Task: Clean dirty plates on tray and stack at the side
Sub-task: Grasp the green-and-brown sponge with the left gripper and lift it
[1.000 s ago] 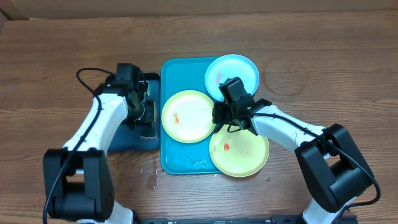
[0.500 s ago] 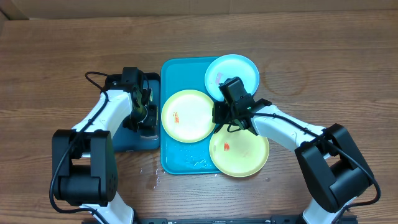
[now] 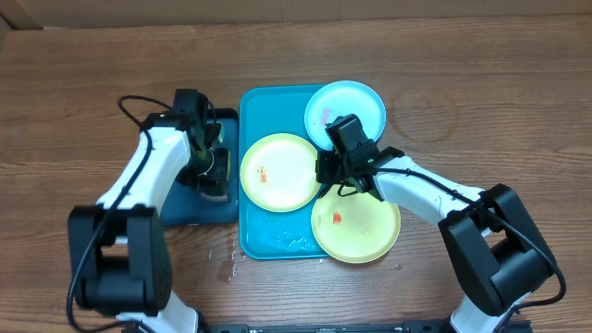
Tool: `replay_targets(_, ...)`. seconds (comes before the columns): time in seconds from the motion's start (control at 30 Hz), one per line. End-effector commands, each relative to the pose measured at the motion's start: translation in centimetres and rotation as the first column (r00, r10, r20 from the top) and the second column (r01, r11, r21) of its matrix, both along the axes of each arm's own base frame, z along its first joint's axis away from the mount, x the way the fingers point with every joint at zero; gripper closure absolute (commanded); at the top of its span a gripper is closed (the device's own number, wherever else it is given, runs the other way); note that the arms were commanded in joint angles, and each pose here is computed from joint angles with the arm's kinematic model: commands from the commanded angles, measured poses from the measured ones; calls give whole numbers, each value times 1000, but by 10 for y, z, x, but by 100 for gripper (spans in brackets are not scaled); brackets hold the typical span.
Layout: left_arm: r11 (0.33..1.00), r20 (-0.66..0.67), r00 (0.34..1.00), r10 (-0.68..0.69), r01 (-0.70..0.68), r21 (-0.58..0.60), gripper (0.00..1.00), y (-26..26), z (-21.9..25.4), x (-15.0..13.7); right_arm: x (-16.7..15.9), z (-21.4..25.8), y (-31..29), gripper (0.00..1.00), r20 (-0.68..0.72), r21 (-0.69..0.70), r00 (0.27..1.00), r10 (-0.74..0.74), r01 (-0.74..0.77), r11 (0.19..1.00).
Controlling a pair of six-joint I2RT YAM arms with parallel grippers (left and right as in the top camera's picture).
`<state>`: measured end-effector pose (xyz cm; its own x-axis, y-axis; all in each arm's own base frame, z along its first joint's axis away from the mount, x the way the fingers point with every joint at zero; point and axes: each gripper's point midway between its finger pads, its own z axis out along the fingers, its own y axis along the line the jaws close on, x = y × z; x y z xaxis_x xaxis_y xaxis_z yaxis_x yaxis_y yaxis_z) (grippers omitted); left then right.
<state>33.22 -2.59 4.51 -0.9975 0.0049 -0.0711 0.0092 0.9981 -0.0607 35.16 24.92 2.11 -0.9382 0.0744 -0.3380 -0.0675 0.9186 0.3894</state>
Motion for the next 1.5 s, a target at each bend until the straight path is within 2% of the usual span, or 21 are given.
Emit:
replay_targets(0.0, 997, 111, 993, -43, 36, 66, 96, 8, 36, 12, 0, -3, -1, 89, -2, -1, 1000, -7, 7, 1000)
replay_targets(0.13, 997, 94, 995, -39, 33, 65, 96, 0, 41, 3, 0, -3, -1, 88, -2, -1, 1000, -7, 7, 1000)
replay_targets(0.23, 997, 88, 995, -44, 38, 68, 96, -7, 40, 1, 0, -3, -1, 77, -2, -1, 1000, -7, 7, 1000)
replay_targets(0.3, 994, 96, 995, -21, 11, 112, 96, -3, 41, 2, 0, -3, -1, 68, -2, -1, 1000, -7, 7, 1000)
replay_targets(0.43, 976, 119, 990, 72, -94, 195, 96, 12, 43, 3, 0, -3, -1, 67, -2, -1, 1000, -7, 7, 1000)
replay_targets(0.7, 985, 127, 986, 111, -127, 118, 96, 0, 42, 7, 0, -3, -1, 67, -3, -1, 1000, -6, 6, 1000)
replay_targets(0.77, 985, 133, 985, 111, -127, 113, 96, -1, 42, 8, 0, -3, -1, 67, -2, -1, 1000, -7, 7, 1000)
replay_targets(0.97, 988, 141, 984, 109, -123, 96, 96, -4, 43, 11, 0, -3, -1, 91, -3, -1, 1000, -7, 7, 1000)
replay_targets(1.03, 989, 139, 984, 109, -122, 88, 96, -6, 43, 11, 2, -2, 0, 88, 6, 4, 1000, -7, 7, 1000)
replay_targets(1.1, 989, 140, 984, 109, -122, 89, 96, -6, 43, 11, 6, 0, 1, 76, 23, 11, 1000, -9, 8, 1000)
replay_targets(1.3, 989, 143, 984, 109, -122, 88, 96, -6, 43, 12, 11, 1, -2, 75, 51, -8, 998, -23, 24, 1000)
replay_targets(1.47, 989, 144, 984, 109, -122, 88, 96, -6, 43, 12, 9, 0, -4, 96, 40, -15, 999, -23, 24, 1000)
